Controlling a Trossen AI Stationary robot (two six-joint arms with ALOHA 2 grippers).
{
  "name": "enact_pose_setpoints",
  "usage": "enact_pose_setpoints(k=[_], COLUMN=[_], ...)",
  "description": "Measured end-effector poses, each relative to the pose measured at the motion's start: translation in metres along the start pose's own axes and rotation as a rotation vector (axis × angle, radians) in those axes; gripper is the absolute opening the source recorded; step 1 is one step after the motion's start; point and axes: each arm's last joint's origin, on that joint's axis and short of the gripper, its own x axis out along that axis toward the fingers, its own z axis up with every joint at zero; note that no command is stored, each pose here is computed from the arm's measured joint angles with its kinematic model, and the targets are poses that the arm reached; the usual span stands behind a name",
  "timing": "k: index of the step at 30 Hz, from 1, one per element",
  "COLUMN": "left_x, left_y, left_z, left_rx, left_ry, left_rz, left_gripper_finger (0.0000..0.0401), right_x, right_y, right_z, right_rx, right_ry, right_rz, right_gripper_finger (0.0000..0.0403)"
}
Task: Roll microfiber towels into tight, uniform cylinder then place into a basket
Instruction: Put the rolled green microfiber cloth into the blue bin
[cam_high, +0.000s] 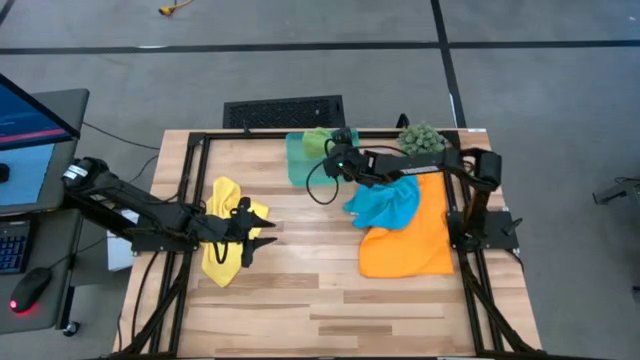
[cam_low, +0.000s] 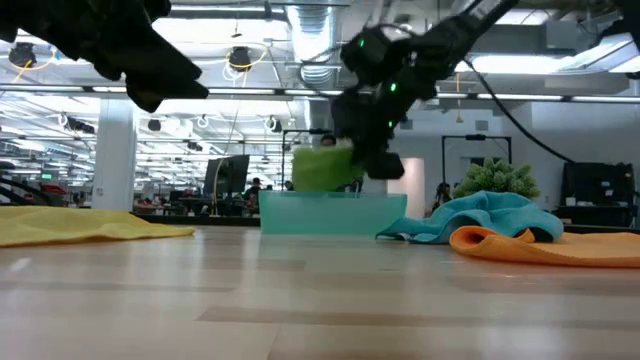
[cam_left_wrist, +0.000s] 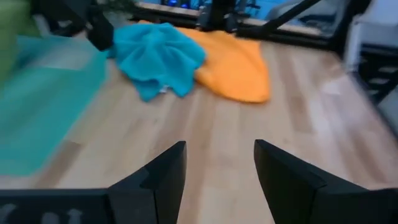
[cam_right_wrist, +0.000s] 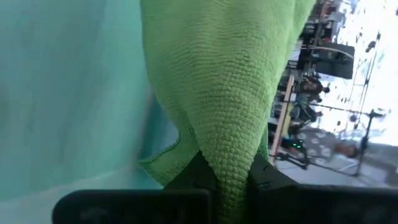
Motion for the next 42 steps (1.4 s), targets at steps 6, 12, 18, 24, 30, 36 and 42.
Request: enact_pose_setpoints(k=[6,12,18,24,30,36,42], left_x=[0.002,0.005,0.007,0.007,0.007,0.007,0.008], left_y=[0.009,0.019,0.022,0.022,0.023,0.024,0.027], left_z=[0.002,0.004,0.004,0.004,0.003,0.002,0.007], left_rx=[0.052,0.034,0.022,0.020,0.026,0.052,0.046], left_ry=[-0.025,-0.022,-0.013,-0.008,0.002,0.015,0.011], left_rz=[0.142,0.189,0.169,0.169,0.172,0.179,0.199], left_gripper_finger=[0.0181,0.0181,0.0180,0.0180,0.0180,0.0180,0.0180], right_x=[0.024,0.027,0.015,0.007,0.014,0.024,0.015], right_y=[0.008,0.009,0.006,-0.015,-0.032,-0.014,-0.013], right_z=[0.004,0.023,0.040,0.049,0.040,0.030,0.040], right_rx=[-0.089,-0.192,-0.259,-0.286,-0.190,-0.142,0.016], right_ry=[0.006,-0.063,-0.112,-0.125,-0.131,-0.127,-0.226], right_rz=[0.019,0.025,0.049,0.026,0.084,0.259,0.321], right_gripper_finger=[0.0047,0.0038,0.0047,0.0038,0.0047,0.0038,0.0044])
